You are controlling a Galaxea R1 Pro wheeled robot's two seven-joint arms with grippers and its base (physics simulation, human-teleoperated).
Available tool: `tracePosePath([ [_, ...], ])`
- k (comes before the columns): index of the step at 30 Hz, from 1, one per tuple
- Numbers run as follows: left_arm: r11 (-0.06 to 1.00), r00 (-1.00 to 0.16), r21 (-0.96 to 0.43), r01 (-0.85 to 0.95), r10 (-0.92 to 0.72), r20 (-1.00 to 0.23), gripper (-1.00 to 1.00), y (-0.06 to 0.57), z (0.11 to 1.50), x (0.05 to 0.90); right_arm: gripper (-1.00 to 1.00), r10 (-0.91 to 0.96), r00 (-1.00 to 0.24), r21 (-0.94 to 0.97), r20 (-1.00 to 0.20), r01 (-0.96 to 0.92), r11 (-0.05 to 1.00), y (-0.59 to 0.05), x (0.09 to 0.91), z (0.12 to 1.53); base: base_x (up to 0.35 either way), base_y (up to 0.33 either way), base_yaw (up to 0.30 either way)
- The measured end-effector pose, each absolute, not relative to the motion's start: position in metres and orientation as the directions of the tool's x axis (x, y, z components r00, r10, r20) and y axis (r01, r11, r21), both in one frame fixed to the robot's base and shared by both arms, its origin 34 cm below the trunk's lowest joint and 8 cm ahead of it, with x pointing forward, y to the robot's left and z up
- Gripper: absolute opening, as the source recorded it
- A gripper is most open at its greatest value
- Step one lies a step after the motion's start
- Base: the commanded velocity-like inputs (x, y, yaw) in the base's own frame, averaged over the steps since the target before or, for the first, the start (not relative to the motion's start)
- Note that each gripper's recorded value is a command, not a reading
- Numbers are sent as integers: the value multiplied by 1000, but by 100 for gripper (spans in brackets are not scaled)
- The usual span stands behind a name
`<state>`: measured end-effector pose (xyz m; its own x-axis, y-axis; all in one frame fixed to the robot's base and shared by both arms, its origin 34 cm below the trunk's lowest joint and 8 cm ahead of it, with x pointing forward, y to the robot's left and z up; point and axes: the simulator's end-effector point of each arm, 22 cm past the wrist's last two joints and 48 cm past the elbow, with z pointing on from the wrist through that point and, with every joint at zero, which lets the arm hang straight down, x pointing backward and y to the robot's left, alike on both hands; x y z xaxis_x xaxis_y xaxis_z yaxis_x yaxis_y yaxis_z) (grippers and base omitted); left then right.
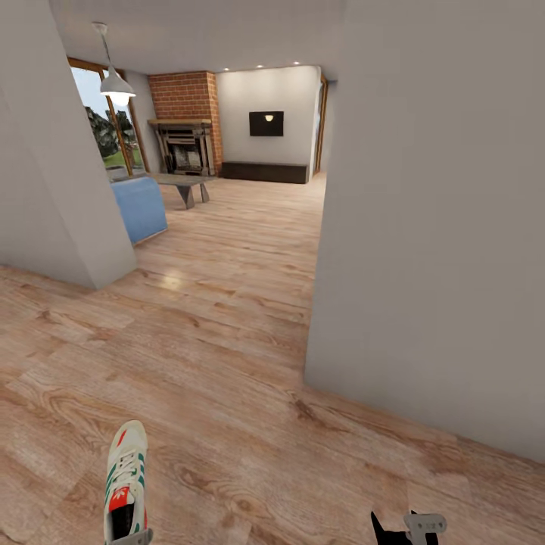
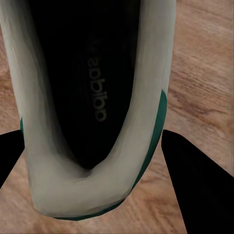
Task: Pick up the two gym shoes and the two sandals from the corridor floor and place them onto the hallstand (shoe rack) in the corridor, making sure they are on the rack and not on the floor. Arrange them so the two gym shoes are next to each other and the two sandals are next to each other.
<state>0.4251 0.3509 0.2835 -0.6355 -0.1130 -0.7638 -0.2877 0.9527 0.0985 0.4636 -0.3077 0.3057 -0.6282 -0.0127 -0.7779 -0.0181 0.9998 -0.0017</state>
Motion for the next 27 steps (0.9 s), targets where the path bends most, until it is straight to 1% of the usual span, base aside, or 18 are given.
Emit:
tracePosePath([
  [12,953,-636,99,-288,-113,-763,-100,351,310,431,100,-12,-631,2,-776,-20,1000,-306,469,331,0,0,-1],
  [15,952,-635,98,-288,-113,-764,-100,351,316,433,100,-12,-630,1,-776,-20,1000,-306,471,338,0,0,-79],
  [19,953,-634,98,-288,-113,-765,-100,351,326,435,100,-12,-628,1,-778,-19,1000,-306,473,348,0,0,-185],
  [27,952,-628,96,-290,-114,-770,-100,351,330,437,100,-12,-623,0,-782,-19,1000,-307,475,352,-5,4,-265],
])
